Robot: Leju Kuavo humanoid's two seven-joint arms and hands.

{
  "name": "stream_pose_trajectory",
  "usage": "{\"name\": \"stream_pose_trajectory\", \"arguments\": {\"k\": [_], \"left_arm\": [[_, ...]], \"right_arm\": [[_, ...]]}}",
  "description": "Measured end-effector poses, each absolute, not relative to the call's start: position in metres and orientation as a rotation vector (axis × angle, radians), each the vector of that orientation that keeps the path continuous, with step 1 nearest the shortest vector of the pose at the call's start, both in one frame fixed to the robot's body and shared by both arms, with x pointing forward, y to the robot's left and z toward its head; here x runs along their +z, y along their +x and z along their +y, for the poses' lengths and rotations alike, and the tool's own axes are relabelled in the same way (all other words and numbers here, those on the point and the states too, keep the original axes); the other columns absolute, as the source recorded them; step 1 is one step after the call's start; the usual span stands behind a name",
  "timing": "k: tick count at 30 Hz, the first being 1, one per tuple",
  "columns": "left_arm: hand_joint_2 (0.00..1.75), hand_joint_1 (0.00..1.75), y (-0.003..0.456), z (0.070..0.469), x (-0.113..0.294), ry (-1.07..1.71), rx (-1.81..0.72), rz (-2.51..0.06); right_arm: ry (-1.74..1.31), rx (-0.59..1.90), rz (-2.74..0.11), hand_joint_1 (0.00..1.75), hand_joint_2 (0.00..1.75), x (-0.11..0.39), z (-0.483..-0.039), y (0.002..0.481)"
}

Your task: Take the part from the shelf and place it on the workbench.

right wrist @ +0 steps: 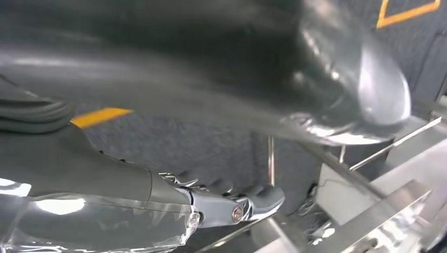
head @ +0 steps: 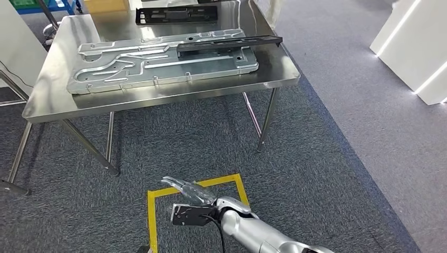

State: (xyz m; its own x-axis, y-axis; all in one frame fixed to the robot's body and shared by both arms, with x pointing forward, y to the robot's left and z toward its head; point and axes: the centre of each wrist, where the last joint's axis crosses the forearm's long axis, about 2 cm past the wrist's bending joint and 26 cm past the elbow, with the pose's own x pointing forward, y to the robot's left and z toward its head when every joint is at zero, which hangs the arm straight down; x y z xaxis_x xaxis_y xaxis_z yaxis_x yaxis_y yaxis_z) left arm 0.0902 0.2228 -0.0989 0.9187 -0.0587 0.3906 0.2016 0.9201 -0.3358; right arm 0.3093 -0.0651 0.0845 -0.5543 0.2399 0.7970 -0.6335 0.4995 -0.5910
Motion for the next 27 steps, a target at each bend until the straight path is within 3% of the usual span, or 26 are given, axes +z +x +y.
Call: {"name": "stream_pose_trajectory", "arguments": {"k": [6,27], "left_arm": [[0.00,0.00,0.081,0.227,-0.101,-0.371,-0.130,-0.374],[0.00,0.00,0.086,0.229,-0.101,-0.349,-0.127,-0.353]], "right_arm": [[0.279,1.131,-1.737,0.00,0.00,0.055,-0.073,0.285],[0.207,1.213,-1.717,0.00,0.00,0.041,-0.069,0.261]]}}
